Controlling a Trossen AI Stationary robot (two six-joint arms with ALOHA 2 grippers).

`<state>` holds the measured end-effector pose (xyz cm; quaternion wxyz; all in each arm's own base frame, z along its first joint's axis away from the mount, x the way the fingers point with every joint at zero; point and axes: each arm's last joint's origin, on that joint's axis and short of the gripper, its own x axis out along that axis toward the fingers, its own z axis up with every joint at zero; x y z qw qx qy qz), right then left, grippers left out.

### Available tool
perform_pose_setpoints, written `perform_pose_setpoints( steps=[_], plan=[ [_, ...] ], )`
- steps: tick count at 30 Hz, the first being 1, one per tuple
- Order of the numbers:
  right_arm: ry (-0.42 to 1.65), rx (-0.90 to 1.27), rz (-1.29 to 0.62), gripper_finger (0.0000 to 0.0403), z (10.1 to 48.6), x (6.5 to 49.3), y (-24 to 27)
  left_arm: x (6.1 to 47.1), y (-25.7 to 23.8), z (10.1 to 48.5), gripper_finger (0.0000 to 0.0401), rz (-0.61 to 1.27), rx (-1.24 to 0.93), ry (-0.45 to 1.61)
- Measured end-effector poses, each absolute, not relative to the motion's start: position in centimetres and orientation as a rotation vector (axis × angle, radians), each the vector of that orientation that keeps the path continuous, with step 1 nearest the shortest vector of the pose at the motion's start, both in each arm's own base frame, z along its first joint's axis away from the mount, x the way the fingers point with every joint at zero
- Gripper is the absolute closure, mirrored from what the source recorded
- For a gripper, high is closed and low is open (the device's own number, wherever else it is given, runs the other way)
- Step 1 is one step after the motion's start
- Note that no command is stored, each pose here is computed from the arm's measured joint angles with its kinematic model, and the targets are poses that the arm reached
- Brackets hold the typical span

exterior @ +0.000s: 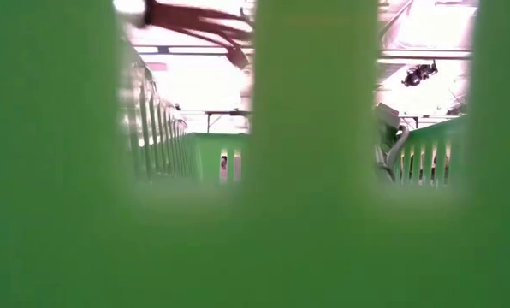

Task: Pick & Place USB Port
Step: Put the left pink charger cable into the red bin

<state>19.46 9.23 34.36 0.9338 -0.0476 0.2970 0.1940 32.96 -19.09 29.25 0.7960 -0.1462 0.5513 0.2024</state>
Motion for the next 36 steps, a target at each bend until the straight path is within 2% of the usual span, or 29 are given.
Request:
perform_pose_setpoints(
  steps=[8, 18, 26, 36],
  plan=[
    [0.507, -0.046, 0.439, 0.0305, 35.3, 19.1, 11.1, 30.3, -27.6, 25.2, 0.0392, 0.465, -0.417, 1.095],
    [0.456, 0.022, 0.467, 0.0305, 35.8, 19.1, 11.6, 31.5, -30.9, 19.9, 0.0392, 0.476, -0.519, 1.088],
    [0.478, 0.021, 0.499, 0.0305, 35.7, 19.0, 11.8, 30.7, -31.8, 19.7, 0.0392, 0.536, -0.568, 1.007],
    [0.501, -0.032, 0.524, 0.0305, 35.4, 18.8, 11.7, 29.6, -32.2, 20.1, 0.0392, 0.602, -0.629, 1.069]
  ],
)
